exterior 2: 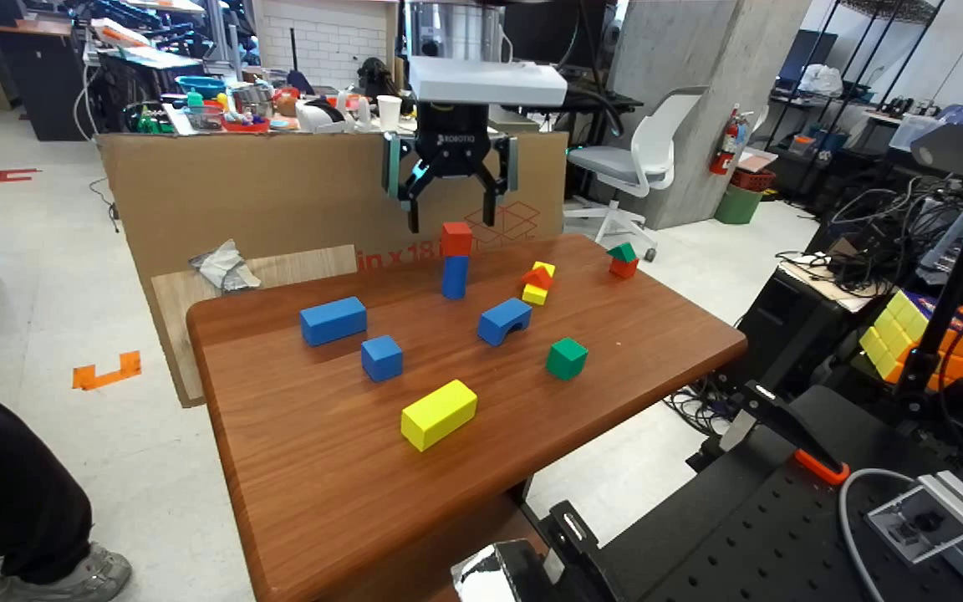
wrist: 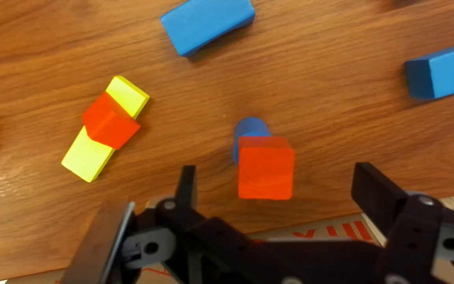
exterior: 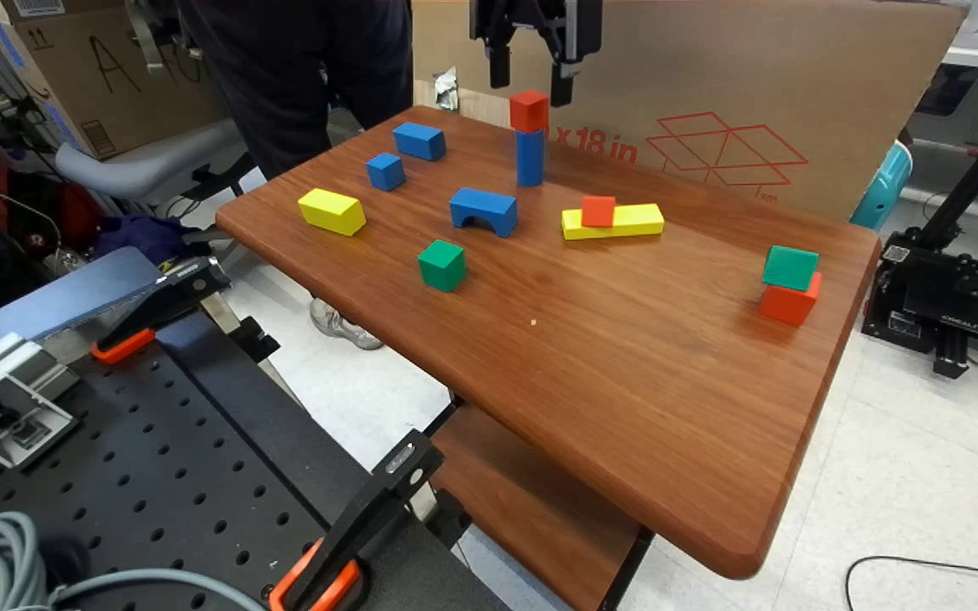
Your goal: Move the orange cube from the top of the cylindrical block to the top of the block directly in front of it
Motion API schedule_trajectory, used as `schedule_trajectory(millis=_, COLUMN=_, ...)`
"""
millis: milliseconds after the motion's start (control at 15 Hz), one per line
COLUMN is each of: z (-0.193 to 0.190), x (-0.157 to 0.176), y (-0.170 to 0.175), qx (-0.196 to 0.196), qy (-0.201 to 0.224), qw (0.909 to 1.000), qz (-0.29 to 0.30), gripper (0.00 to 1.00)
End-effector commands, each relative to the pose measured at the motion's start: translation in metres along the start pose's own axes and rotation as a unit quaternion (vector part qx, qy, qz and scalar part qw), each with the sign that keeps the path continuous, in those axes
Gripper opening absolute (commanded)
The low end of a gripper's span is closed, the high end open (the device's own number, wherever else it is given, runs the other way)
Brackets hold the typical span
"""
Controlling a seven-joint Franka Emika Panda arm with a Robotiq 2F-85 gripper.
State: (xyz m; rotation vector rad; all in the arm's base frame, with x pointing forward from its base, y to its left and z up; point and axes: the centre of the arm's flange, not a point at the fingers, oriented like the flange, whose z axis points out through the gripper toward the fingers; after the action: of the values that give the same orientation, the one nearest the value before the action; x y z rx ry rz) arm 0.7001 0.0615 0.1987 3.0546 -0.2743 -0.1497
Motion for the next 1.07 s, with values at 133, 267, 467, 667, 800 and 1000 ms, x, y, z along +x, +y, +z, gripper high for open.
schedule_trajectory(millis=133, z=0.005, x=0.013, y=-0.004, qx=-0.015, qy=0.004, qw=0.9999, qz=0.001, gripper=0.58)
schedule_trajectory(millis=267, z=0.006, x=0.014, y=-0.005, qx=-0.017, qy=0.005, qw=0.9999, qz=0.002, gripper=0.42)
schedule_trajectory(millis=467, z=0.000, x=0.011, y=-0.006, qx=-0.012, qy=0.009, qw=0.9999, qz=0.007, gripper=0.20)
schedule_trajectory(millis=667, z=-0.012, x=0.004, y=-0.007, qx=-0.004, qy=0.012, qw=0.9999, qz=0.012, gripper=0.08)
schedule_trajectory(millis=800, z=-0.019, x=-0.002, y=-0.008, qx=-0.003, qy=0.012, qw=0.9998, qz=0.012, gripper=0.08)
schedule_trajectory(millis=1000, z=-0.028, x=-0.020, y=-0.007, qx=0.003, qy=0.017, qw=0.9998, qz=-0.006, gripper=0.08)
